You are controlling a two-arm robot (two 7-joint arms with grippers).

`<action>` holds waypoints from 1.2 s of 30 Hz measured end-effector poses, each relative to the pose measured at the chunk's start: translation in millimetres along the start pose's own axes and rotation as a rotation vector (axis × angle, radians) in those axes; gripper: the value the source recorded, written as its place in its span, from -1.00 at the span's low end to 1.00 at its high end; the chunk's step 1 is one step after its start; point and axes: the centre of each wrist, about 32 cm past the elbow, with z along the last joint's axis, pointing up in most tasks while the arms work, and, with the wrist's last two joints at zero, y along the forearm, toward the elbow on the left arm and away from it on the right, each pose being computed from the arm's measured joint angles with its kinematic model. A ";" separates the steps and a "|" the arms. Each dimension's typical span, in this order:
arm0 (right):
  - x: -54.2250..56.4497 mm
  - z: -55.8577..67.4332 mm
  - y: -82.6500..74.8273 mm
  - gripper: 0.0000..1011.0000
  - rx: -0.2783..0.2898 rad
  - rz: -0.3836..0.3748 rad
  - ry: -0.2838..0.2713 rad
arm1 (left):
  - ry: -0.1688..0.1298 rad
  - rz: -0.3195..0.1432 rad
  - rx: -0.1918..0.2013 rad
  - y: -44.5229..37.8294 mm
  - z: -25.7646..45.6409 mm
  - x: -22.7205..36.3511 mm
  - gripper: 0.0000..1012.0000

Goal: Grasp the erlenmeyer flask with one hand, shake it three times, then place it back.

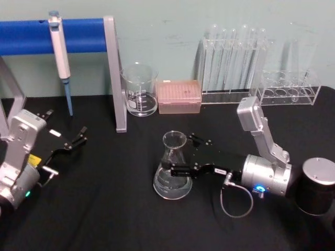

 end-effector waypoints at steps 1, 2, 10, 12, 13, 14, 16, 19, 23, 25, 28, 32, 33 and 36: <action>-1.2 -0.4 -3.3 0.98 -0.001 -0.009 0.002 | 0.000 0.000 0.000 0.0 0.0 0.0 0.98; -1.2 -0.4 -3.3 0.98 -0.001 -0.009 0.002 | 0.000 0.000 0.000 0.0 0.0 0.0 0.98; -8.8 -0.7 -27.2 0.98 -0.005 -0.050 0.018 | 0.000 0.000 0.000 0.0 0.0 0.0 0.98; -10.7 -0.4 -34.1 0.98 -0.010 -0.058 0.023 | 0.000 0.000 0.000 0.0 0.0 0.0 0.98; -11.1 -0.2 -36.5 0.98 -0.012 -0.063 0.024 | 0.000 0.000 0.000 0.0 0.0 0.0 0.98; -11.9 0.7 -42.6 0.98 -0.013 -0.077 0.025 | 0.000 0.000 0.000 0.0 0.0 0.0 0.98; -12.5 1.3 -51.1 0.98 -0.015 -0.109 0.029 | 0.000 0.000 0.000 0.0 0.0 0.0 0.98; -12.6 1.8 -58.3 0.98 -0.016 -0.145 0.030 | 0.000 0.000 0.000 0.0 0.0 0.0 0.98; -10.6 2.3 -66.9 0.98 -0.011 -0.220 0.032 | 0.000 0.000 0.000 0.0 0.0 0.0 0.98; -9.0 2.5 -69.5 0.98 -0.004 -0.259 0.035 | 0.000 0.000 0.000 0.0 0.0 0.0 0.98; -6.6 1.8 -69.9 0.98 0.000 -0.307 0.035 | 0.000 0.000 0.000 0.0 0.0 0.0 0.98; -2.7 1.6 -66.5 0.98 -0.001 -0.366 0.032 | 0.000 0.000 0.000 0.0 0.0 0.0 0.98; -0.8 1.0 -64.2 0.98 -0.003 -0.391 0.030 | 0.000 0.000 0.000 0.0 0.0 0.0 0.98; 2.1 0.5 -59.6 0.98 -0.006 -0.420 0.027 | 0.000 0.000 0.000 0.0 0.0 0.0 0.98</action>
